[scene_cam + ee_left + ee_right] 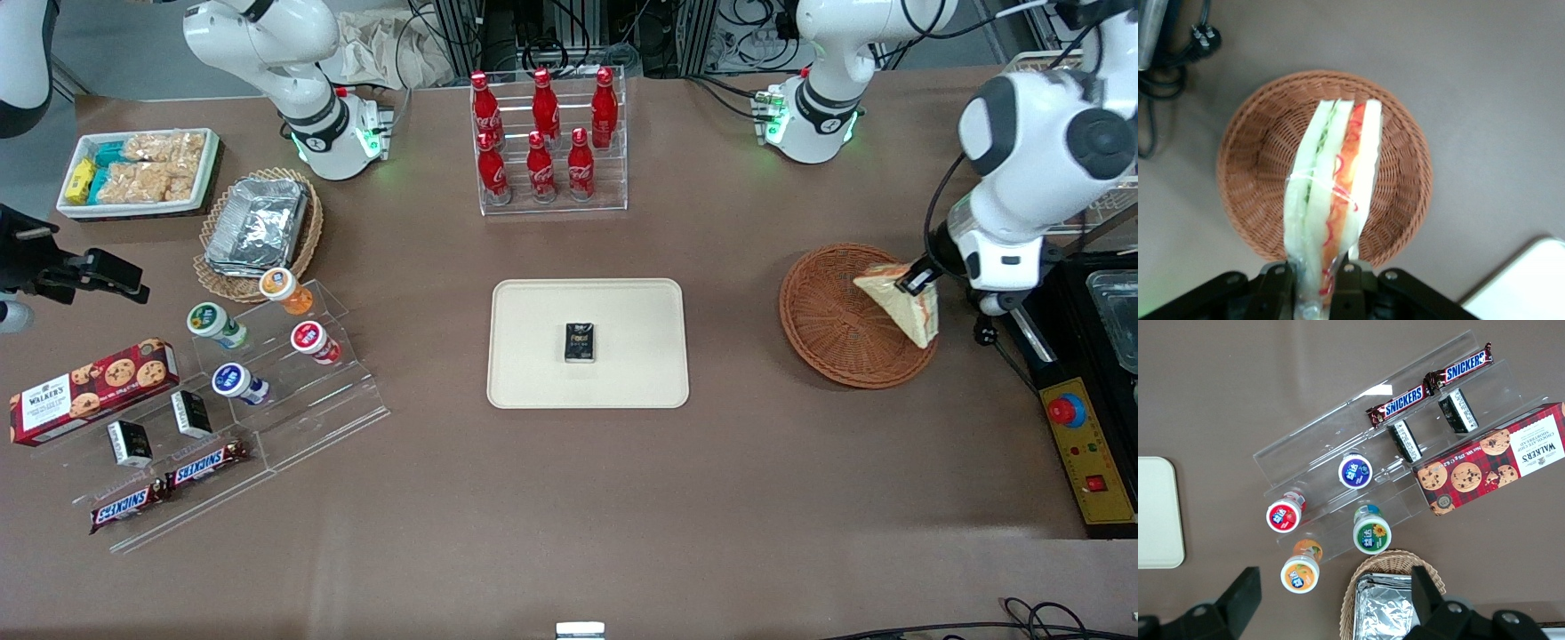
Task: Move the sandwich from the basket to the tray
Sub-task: 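Lift the sandwich out of the basket and carry it toward the tray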
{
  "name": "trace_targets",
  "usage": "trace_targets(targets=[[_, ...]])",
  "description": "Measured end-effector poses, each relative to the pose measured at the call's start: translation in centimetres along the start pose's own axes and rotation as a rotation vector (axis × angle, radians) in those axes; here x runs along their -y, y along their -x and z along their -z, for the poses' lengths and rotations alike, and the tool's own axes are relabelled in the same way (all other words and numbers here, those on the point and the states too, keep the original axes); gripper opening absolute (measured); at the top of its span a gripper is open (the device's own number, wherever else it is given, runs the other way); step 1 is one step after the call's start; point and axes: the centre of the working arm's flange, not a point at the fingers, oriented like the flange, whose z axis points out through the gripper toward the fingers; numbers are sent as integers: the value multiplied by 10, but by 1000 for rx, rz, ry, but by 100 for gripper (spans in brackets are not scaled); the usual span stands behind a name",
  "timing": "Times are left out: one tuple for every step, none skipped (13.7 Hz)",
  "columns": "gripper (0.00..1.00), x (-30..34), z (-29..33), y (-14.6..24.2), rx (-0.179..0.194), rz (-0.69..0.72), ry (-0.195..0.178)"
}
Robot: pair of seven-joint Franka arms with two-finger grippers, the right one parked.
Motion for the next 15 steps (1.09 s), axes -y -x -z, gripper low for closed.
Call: trace_targets(targets=[[20, -4, 30, 0, 12, -28, -12], [20, -8, 59, 2, 18, -59, -19], [20, -12, 84, 7, 26, -94, -29], [20, -17, 106, 15, 31, -125, -38], [20, -24, 125, 24, 32, -152, -45], [20, -31, 142, 35, 30, -178, -50], [20, -39, 155, 46, 25, -211, -53], [20, -49, 165, 57, 16, -252, -53], [20, -59, 170, 69, 6, -298, -52], [20, -73, 172, 83, 0, -346, -57], [20, -88, 168, 101, -3, -394, -70], [20, -104, 163, 121, -6, -444, -86], [20, -120, 156, 141, -5, -494, -102], [20, -134, 149, 158, -2, -538, -113], [20, -147, 141, 171, 1, -575, -117]])
